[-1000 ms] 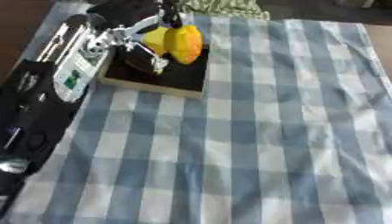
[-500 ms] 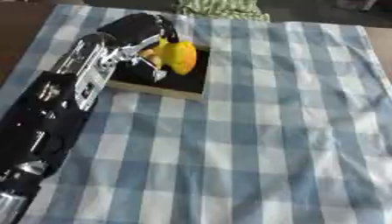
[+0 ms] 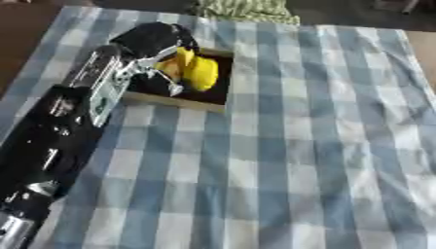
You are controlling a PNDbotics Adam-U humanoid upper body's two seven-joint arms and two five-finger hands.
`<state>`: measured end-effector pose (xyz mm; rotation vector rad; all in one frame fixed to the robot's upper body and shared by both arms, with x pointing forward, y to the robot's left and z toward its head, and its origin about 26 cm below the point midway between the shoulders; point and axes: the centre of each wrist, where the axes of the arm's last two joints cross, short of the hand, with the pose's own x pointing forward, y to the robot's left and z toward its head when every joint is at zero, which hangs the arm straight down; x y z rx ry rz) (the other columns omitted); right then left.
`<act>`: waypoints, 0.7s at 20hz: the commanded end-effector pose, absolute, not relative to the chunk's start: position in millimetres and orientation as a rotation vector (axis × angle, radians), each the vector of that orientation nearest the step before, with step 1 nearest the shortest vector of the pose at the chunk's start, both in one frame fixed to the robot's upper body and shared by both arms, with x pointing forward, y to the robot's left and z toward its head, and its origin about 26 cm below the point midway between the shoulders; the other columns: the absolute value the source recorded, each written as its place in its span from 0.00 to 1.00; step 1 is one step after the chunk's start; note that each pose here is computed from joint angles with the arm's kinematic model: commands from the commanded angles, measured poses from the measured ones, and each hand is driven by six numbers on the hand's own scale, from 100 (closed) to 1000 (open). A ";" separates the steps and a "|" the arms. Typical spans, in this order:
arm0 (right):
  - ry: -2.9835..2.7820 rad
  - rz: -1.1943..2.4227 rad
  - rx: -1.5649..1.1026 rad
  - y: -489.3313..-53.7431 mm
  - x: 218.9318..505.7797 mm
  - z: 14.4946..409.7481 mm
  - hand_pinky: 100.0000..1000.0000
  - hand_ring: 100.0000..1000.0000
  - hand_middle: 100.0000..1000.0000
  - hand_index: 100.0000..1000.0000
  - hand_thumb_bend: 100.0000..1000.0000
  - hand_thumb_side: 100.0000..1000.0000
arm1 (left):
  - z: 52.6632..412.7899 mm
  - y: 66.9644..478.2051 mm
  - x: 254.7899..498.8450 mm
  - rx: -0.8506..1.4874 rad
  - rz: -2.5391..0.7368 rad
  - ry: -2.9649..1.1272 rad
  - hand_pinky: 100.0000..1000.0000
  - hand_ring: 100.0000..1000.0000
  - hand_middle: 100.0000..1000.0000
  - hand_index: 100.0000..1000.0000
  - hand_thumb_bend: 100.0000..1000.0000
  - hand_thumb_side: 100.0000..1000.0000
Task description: Pick up objects on the table and place them in the box.
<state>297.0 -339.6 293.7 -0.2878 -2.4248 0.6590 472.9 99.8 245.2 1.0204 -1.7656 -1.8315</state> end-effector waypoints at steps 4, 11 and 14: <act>-2.438 0.673 -0.301 -341.7 293.9 299.8 1.00 0.88 0.43 0.67 0.00 0.41 | 255.4 98.5 473.2 1.079 -1.819 -1.771 0.88 0.78 0.73 0.90 0.47 0.03; -2.432 0.670 -0.300 -342.7 294.2 298.2 1.00 0.88 0.43 0.67 0.00 0.41 | 259.0 98.1 470.6 1.069 -1.820 -1.783 0.87 0.77 0.71 0.89 0.43 0.03; -2.431 0.668 -0.299 -342.7 294.3 297.7 1.00 0.89 0.43 0.67 0.00 0.41 | 262.5 96.4 468.0 1.052 -1.809 -1.810 0.87 0.77 0.70 0.88 0.39 0.03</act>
